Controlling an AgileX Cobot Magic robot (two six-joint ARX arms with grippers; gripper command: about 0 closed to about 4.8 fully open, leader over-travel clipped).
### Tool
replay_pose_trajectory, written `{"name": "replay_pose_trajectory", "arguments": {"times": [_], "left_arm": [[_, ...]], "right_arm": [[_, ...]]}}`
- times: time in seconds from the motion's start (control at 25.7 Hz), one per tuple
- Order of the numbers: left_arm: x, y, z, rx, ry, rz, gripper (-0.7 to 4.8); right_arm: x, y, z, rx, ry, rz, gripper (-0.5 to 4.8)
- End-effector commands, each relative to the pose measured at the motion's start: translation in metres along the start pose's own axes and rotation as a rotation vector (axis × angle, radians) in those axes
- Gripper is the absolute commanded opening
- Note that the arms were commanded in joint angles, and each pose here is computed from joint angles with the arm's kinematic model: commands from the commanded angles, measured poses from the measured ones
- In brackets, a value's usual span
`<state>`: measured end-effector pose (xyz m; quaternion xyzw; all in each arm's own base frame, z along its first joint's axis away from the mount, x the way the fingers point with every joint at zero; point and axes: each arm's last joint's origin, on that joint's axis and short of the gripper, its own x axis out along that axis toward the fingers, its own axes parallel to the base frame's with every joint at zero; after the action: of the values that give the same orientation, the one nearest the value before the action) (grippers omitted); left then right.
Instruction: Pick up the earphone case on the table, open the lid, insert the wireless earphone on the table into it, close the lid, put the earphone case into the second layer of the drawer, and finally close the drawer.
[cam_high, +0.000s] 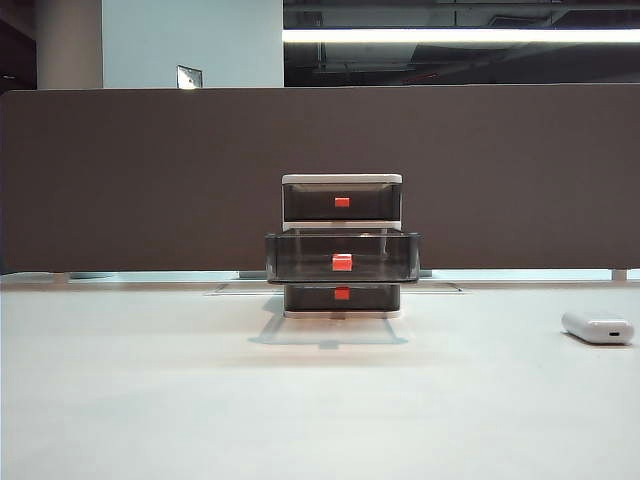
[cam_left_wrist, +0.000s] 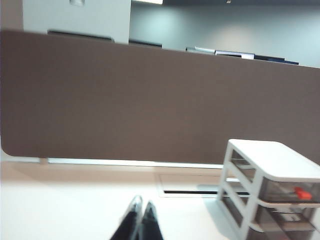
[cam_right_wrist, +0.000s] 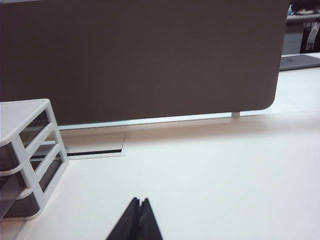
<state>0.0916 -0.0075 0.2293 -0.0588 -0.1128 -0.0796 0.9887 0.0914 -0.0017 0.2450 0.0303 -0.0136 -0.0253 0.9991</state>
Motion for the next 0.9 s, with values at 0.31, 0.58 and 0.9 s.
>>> {"name": "replay_pose_trajectory", "arguments": {"times": [0.31, 0.58, 0.9], "left_arm": [[0.026, -0.030, 0.011, -0.062, 0.146, -0.247, -0.06], [0.031, -0.055, -0.001, -0.066, 0.324, -0.427, -0.06], [0.033, -0.077, -0.005, 0.058, 0.439, -0.577, -0.06]], "right_arm": [[0.030, 0.007, 0.036, -0.008, 0.114, 0.096, -0.05], [0.051, 0.009, 0.046, -0.005, 0.266, 0.107, -0.05], [0.066, 0.012, 0.045, 0.003, 0.434, 0.145, -0.05]]}}
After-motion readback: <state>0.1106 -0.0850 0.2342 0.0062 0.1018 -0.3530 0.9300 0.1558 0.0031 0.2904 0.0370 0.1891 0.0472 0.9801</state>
